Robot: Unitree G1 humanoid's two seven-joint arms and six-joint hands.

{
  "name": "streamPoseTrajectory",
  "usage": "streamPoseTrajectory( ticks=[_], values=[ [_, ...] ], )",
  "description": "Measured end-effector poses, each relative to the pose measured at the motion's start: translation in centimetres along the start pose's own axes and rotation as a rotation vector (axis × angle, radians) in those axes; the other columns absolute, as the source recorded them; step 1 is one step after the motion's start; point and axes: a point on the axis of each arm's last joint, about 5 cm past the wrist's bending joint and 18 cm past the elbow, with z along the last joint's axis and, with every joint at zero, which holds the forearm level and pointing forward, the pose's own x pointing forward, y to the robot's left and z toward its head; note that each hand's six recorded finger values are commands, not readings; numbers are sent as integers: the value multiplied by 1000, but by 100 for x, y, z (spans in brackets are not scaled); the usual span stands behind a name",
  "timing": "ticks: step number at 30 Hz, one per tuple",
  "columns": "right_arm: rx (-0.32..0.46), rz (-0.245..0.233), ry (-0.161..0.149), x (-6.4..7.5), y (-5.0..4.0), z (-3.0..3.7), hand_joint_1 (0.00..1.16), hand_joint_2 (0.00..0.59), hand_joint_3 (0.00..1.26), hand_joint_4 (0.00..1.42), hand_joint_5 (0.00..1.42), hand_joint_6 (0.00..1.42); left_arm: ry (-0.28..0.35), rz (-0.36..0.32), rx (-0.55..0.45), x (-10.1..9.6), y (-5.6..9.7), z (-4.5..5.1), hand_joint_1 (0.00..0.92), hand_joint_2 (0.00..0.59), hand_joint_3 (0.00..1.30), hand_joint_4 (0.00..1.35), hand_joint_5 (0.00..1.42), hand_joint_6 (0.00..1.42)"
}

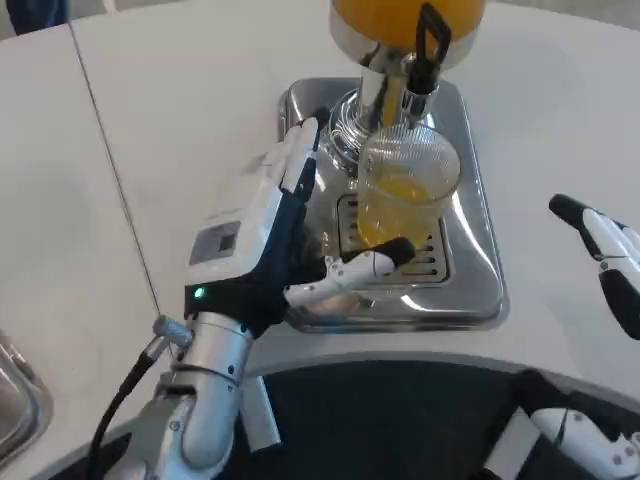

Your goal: Grasp the cup under the faucet to collect the drink, then remove the cup.

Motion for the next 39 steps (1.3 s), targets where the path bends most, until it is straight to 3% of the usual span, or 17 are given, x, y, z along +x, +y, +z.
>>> streamPoseTrajectory(
  ticks=[5,16,25,39],
  values=[
    [-4,16,-18,-14,-19,54,460,347,0,0,0,24,6,24,-64,53,-88,-3,224,30,0,0,110,129],
    [14,28,-12,-5,0,54,460,342,0,0,0,31,-8,7,-107,85,-206,-58,264,32,0,0,156,159],
    [37,29,8,11,24,51,460,342,0,0,0,34,-48,12,-142,170,-287,8,266,32,0,0,176,177],
    [48,33,21,56,64,57,455,336,0,0,3,60,-50,-15,-164,261,-389,65,287,41,0,0,229,221]
  ],
)
